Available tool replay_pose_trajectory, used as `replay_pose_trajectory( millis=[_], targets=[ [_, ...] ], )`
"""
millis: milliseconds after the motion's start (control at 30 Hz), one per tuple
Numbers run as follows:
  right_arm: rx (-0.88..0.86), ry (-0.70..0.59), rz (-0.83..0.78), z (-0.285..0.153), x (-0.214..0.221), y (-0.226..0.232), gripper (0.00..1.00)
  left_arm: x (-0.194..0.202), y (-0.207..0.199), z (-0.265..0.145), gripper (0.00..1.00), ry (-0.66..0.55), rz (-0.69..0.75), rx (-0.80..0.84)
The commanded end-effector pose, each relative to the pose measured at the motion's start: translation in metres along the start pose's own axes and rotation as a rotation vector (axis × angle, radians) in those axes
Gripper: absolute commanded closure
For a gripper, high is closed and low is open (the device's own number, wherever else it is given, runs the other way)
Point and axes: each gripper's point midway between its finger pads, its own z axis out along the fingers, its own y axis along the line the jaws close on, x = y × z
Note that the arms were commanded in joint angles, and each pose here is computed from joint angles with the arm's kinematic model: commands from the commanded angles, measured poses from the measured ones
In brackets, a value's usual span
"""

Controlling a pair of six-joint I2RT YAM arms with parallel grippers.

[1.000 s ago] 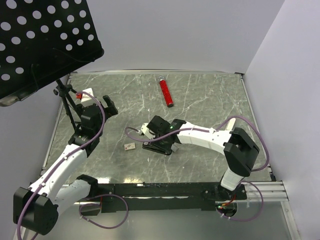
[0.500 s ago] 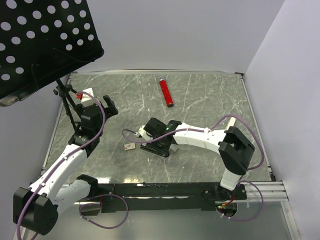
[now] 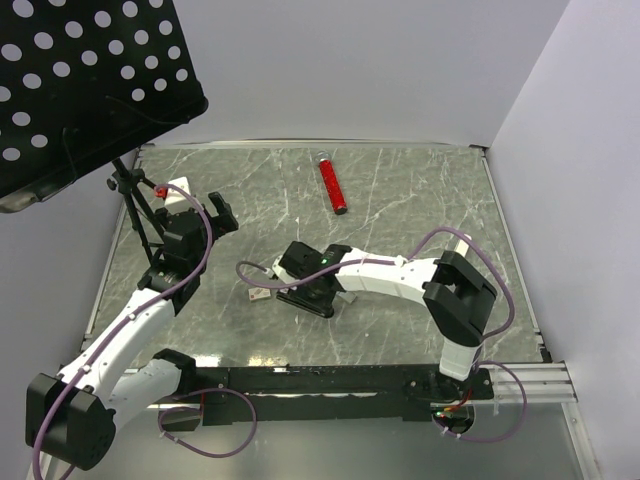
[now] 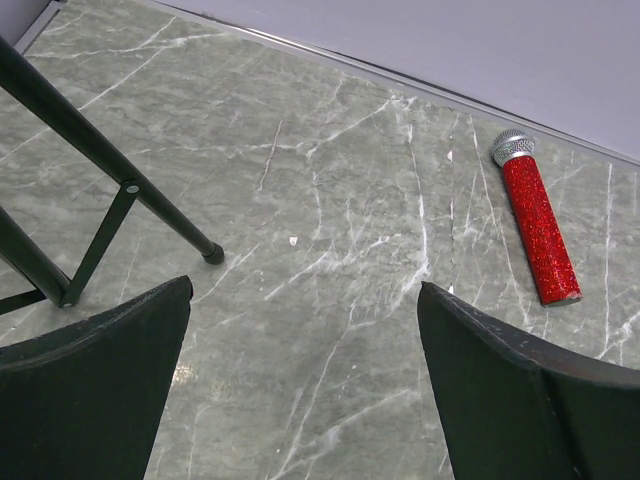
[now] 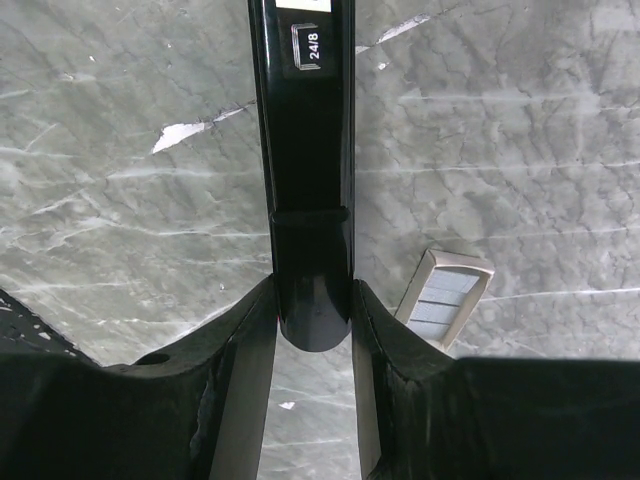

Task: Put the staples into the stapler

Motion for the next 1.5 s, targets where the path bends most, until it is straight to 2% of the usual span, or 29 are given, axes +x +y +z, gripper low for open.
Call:
replay_pose_trajectory(
  millis=[0,100,133,300,500,667,733,867,900,967,1000,1167,1233,1400,1467],
  targets=[
    [-0.107,0.186,0.024,0.007,0.041,0.032,0.83,-0.01,-0.005,0.0,0.01,-0.04,-0.004,0.021],
    [-0.09,0.117,0.017,-0.016,0.015,0.026,0.68,-0.011,-0.005,0.0,0.0,-0.043,-0.002,0.02],
    [-0.091,0.112,0.014,-0.021,0.013,0.025,0.59,-0.011,-0.005,0.0,0.01,-0.044,-0.001,0.019],
    [-0.073,0.079,0.008,-0.027,-0.002,0.02,0.39,-0.011,-0.003,0.0,0.01,-0.046,0.004,0.011],
    [-0.086,0.066,0.002,-0.018,-0.011,0.022,0.3,-0.012,-0.003,0.0,0.0,-0.049,0.003,0.011],
    [-0.081,0.069,0.006,-0.003,-0.014,0.02,0.31,-0.013,-0.003,0.0,0.0,-0.052,0.003,0.012],
    [-0.071,0.081,0.006,0.001,-0.013,0.019,0.37,-0.013,-0.003,0.0,0.0,-0.053,0.004,0.01],
    [-0.048,0.052,0.019,-0.006,-0.017,0.013,0.56,-0.012,-0.003,0.0,0.0,-0.053,0.004,0.01],
    [-0.043,0.032,0.03,-0.012,-0.02,0.011,0.65,-0.012,-0.002,0.0,0.01,-0.051,0.005,0.01],
    [-0.034,0.009,0.044,-0.02,-0.024,0.007,0.76,-0.013,-0.003,0.0,0.01,-0.053,0.004,0.012],
    [-0.025,-0.015,0.057,-0.028,-0.027,0.003,0.78,-0.012,-0.003,0.0,0.01,-0.051,0.005,0.011],
    [0.012,-0.124,0.139,-0.063,-0.038,-0.015,0.81,-0.013,-0.002,-0.001,0.01,-0.055,0.005,0.008],
    [0.062,-0.174,0.222,-0.082,-0.038,-0.035,0.82,-0.014,-0.002,-0.001,0.01,-0.056,0.004,0.009],
    [0.224,-0.258,0.491,-0.113,-0.007,-0.091,0.81,-0.019,-0.001,-0.003,0.0,-0.069,0.003,0.005],
    [0.293,-0.237,0.612,-0.11,0.023,-0.119,0.81,-0.021,-0.001,-0.004,0.0,-0.077,0.003,0.003]
  ],
)
